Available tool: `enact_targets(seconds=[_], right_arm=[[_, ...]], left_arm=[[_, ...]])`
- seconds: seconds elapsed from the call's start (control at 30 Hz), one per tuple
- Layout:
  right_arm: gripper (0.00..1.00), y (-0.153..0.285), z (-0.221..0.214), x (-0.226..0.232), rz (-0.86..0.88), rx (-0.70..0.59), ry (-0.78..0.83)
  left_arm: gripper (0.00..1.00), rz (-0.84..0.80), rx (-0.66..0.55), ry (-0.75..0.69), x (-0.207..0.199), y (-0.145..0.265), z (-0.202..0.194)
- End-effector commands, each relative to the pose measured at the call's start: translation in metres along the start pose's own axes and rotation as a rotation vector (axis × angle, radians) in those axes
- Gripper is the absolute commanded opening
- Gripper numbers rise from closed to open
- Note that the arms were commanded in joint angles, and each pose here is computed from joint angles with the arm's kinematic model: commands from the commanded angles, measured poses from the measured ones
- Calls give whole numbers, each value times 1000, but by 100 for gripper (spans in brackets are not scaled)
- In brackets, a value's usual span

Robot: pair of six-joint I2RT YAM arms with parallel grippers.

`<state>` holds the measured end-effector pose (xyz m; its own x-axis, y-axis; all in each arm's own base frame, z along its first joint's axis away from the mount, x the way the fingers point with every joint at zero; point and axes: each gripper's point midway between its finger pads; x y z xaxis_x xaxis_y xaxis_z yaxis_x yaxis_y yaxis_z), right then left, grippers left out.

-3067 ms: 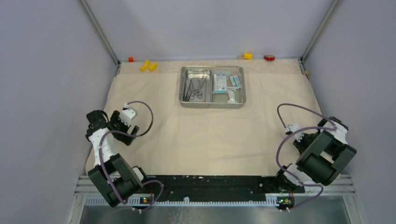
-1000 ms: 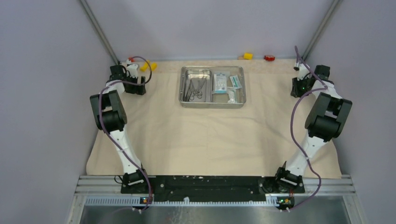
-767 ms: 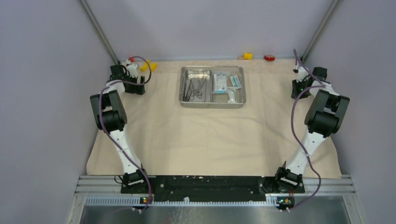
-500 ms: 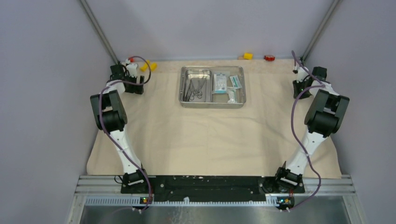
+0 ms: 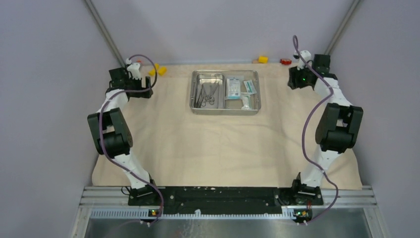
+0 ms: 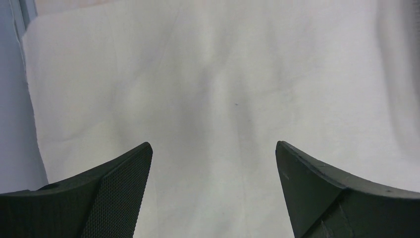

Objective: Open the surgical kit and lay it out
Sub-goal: Move the container from the surgical kit.

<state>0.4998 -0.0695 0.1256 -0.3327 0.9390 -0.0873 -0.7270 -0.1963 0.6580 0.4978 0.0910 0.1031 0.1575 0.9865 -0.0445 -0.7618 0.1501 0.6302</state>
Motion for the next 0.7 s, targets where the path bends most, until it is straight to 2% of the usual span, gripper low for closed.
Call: enact_targets(seconds=[0.0, 0.13, 0.3, 0.5, 0.67], right_arm=[[55, 5, 73, 72, 95, -155, 1], [57, -8, 100, 124, 155, -195, -14], [60, -34, 115, 168, 200, -163, -42], [62, -72, 98, 169, 132, -66, -75], [62, -86, 81, 164, 100, -23, -81]], left_arm=[[99, -92, -145, 6, -28, 38, 40], [99, -140, -164, 19, -46, 53, 39], [99, -176, -164, 23, -62, 61, 33], [99, -194, -175, 25, -73, 65, 33], [99, -216, -182, 27, -81, 66, 33]])
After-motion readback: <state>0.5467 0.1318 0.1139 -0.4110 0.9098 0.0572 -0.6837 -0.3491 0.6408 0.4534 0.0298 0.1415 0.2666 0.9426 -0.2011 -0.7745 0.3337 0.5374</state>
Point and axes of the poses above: each gripper's point midway between its finger pads, its own y axis back along the fingers, its own x axis along the line the jaws close on, z = x × y, and after that the axes turned 2 degrees about y, right-handed
